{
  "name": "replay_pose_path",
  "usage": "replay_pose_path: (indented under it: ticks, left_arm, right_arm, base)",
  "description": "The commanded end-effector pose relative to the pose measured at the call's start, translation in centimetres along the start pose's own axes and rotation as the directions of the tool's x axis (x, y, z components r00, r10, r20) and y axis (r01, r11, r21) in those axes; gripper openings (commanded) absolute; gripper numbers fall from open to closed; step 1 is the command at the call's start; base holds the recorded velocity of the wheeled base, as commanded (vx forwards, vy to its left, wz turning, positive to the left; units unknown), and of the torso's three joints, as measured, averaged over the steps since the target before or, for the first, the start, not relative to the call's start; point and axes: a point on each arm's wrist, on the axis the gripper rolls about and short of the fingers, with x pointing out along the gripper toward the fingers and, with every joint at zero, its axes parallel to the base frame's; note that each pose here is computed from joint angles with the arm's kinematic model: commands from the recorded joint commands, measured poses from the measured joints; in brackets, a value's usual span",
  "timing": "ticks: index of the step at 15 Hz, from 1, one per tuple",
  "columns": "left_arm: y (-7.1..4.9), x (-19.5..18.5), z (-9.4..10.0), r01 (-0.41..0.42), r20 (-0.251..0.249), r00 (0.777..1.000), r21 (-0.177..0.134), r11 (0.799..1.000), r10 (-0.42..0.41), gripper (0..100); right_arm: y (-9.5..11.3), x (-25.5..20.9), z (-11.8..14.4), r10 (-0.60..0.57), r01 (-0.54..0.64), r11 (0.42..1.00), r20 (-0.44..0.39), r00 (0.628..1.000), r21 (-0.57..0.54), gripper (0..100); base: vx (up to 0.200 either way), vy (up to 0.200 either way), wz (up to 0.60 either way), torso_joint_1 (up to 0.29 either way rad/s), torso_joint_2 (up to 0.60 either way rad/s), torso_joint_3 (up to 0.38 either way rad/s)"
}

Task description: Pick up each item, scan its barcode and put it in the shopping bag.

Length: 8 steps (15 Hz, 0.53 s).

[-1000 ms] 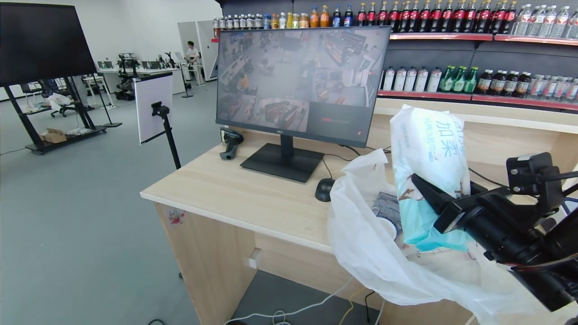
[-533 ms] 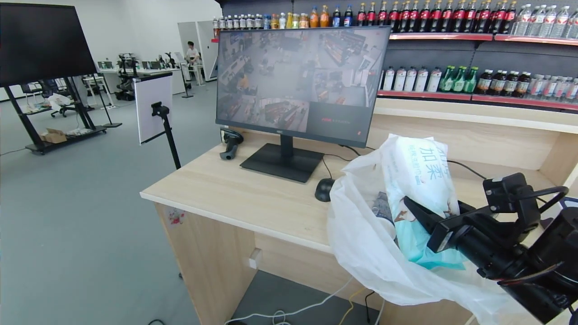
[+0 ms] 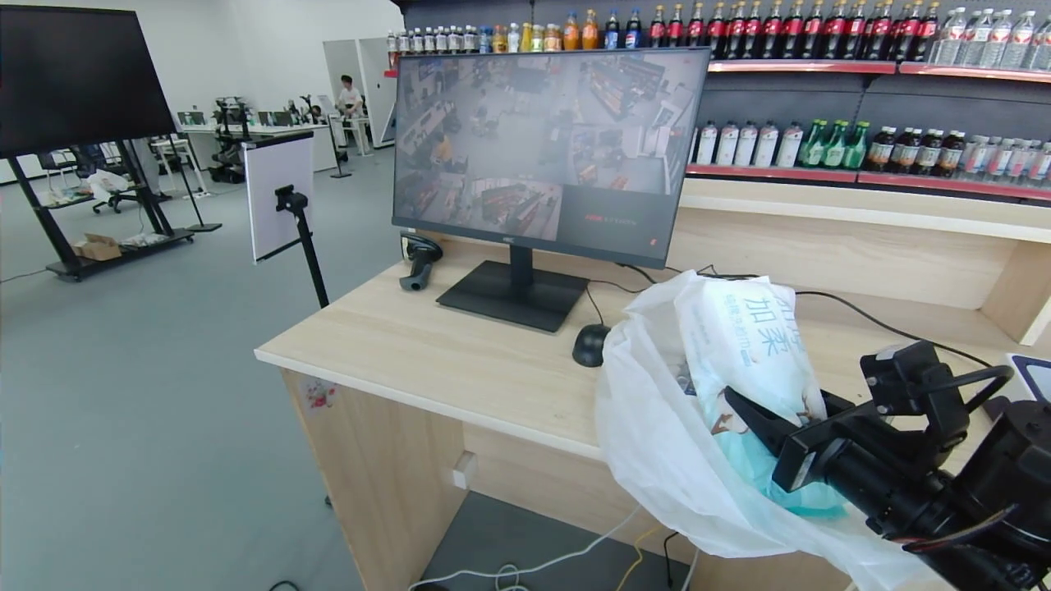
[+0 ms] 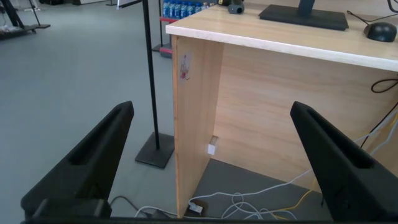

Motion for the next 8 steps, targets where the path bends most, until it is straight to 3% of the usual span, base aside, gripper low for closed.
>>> replay_pose_path:
  ticks: [1, 8]
  left_arm:
    - [0.0, 0.0, 0.0, 0.0, 0.001, 1.0, 0.0, 1.0, 0.0, 100]
    - [0.0, 0.0, 0.0, 0.0, 0.001, 1.0, 0.001, 1.0, 0.0, 100]
  right_arm:
    - [0.2, 0.2, -0.6, 0.011, -0.011, 1.0, -0.027, 1.0, -0.005, 0]
    - [0.3, 2.4, -2.4, 0.003, -0.004, 1.0, -0.093, 0.996, -0.01, 0]
  base:
    - [0.0, 0.0, 0.0, 0.0, 0.0, 0.0]
    - [0.0, 0.0, 0.0, 0.0, 0.0, 0.0]
